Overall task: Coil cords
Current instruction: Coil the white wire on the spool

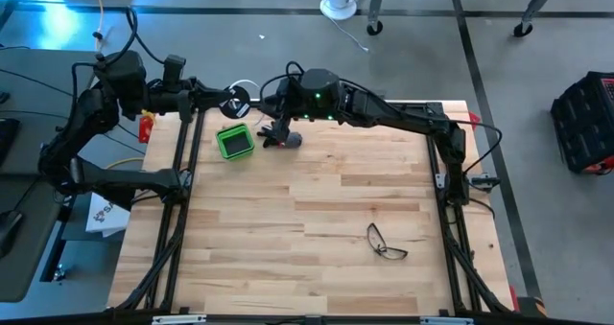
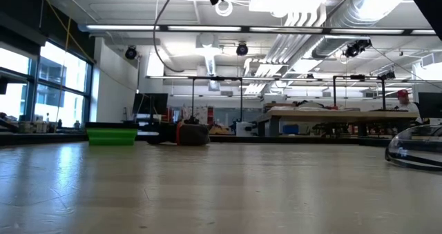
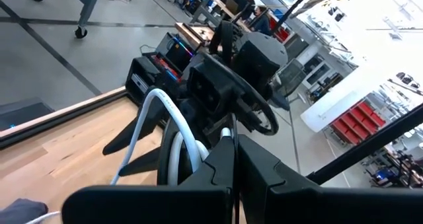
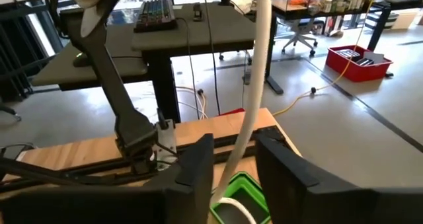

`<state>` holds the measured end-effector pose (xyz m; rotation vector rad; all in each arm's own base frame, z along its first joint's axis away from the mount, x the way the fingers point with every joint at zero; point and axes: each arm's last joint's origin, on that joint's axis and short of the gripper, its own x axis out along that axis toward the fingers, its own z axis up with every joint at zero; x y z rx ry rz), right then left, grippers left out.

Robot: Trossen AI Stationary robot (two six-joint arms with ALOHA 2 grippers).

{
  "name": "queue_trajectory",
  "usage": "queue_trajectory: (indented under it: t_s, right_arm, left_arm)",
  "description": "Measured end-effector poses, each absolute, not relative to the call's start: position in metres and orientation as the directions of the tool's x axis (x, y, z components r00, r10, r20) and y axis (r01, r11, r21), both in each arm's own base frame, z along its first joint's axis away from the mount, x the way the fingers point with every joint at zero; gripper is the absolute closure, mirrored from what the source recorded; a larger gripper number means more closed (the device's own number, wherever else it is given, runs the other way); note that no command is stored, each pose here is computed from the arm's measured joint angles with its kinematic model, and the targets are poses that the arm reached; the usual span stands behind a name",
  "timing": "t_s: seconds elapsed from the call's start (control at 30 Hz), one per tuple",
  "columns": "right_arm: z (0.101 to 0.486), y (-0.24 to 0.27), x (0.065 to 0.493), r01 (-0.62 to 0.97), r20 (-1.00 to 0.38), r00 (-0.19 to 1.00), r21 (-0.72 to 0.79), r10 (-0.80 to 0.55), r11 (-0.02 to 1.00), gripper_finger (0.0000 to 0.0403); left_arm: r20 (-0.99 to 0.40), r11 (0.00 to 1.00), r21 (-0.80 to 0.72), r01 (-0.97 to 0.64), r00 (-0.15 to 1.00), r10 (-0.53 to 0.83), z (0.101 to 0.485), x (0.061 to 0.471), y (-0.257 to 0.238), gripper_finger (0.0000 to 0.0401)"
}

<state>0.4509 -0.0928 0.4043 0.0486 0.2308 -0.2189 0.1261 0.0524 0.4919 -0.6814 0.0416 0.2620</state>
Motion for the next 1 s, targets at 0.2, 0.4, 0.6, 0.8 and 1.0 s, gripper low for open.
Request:
queue_trajectory:
  t_s: [0.2,0.4,0.6,0.8,1.0]
  right_arm:
    - [0.404,-0.09,0.45,0.217,-0.247,0.946,-0.004,-0.211,0.976,0.0391]
    - [0.419,-0.081,0.435,0.245,-0.254,0.932,-0.081,-0.258,0.966,0.0398]
    - [0.427,-0.078,0.426,0.252,-0.262,0.928,-0.085,-0.265,0.964,0.04]
    - [0.434,-0.076,0.415,0.254,-0.288,0.919,-0.097,-0.271,0.962,0.0401]
    - [0.433,-0.075,0.41,0.25,-0.328,0.905,-0.098,-0.269,0.963,0.0402]
  left_arm:
    - [-0.133,0.746,-0.619,-0.246,0.969,0.208,0.491,0.128,0.053,0.0401]
    - [-0.181,0.745,-0.609,-0.273,0.962,0.205,0.486,0.127,0.052,0.0401]
    - [-0.286,0.735,-0.577,-0.355,0.932,0.225,0.476,0.13,0.055,0.0401]
    - [-0.308,0.734,-0.555,-0.392,0.916,0.257,0.474,0.129,0.056,0.0401]
    - [-0.25,0.741,-0.553,-0.381,0.924,0.289,0.479,0.13,0.057,0.0401]
